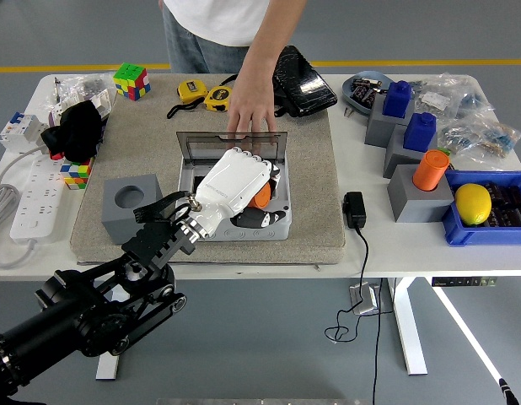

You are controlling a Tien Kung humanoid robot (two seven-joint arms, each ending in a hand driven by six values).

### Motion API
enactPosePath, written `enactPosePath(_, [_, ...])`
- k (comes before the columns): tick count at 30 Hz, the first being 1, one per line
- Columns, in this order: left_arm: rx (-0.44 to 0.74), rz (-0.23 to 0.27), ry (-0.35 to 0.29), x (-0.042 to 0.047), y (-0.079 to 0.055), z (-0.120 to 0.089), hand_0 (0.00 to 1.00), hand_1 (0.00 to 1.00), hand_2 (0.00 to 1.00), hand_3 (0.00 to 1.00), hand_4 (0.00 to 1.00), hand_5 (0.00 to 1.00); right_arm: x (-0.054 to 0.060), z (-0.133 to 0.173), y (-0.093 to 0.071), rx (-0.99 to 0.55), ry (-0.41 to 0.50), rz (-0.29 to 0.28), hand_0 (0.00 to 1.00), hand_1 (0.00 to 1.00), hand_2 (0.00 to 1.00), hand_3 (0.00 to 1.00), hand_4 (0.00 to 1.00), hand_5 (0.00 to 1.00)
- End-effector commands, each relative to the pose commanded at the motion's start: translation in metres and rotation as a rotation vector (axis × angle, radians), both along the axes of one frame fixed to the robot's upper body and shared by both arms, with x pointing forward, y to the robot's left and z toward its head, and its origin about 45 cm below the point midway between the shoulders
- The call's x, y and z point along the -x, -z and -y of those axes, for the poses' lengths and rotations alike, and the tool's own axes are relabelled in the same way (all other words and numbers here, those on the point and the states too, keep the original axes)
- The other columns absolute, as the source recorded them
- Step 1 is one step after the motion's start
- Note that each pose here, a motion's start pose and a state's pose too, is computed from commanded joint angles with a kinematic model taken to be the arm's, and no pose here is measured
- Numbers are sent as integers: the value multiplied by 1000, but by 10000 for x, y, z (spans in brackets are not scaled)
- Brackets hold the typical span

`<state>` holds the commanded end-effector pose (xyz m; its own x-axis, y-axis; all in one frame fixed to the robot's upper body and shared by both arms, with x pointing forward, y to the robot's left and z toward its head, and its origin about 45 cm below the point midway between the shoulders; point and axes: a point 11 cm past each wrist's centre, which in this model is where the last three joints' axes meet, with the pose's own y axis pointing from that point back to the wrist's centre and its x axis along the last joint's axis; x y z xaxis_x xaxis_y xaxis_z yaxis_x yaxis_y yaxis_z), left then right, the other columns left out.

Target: Fetch the battery,place it into the box,close the lid of the box

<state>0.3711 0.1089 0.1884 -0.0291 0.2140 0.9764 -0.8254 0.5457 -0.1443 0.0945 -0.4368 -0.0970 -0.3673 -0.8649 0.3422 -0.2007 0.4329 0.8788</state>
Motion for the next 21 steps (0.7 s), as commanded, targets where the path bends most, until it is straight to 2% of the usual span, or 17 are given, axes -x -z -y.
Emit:
enactPosePath(7, [-2, -2, 0, 6, 18, -12, 34, 10, 55, 48, 760, 166, 13, -6, 5, -2, 2, -2, 809, 774, 750, 789, 998, 998])
enactPosePath(21, [16, 12, 9, -6, -31, 36, 35, 13, 58, 52, 766, 178, 3, -13, 5, -3, 2, 0, 809, 771, 750, 789, 998, 998])
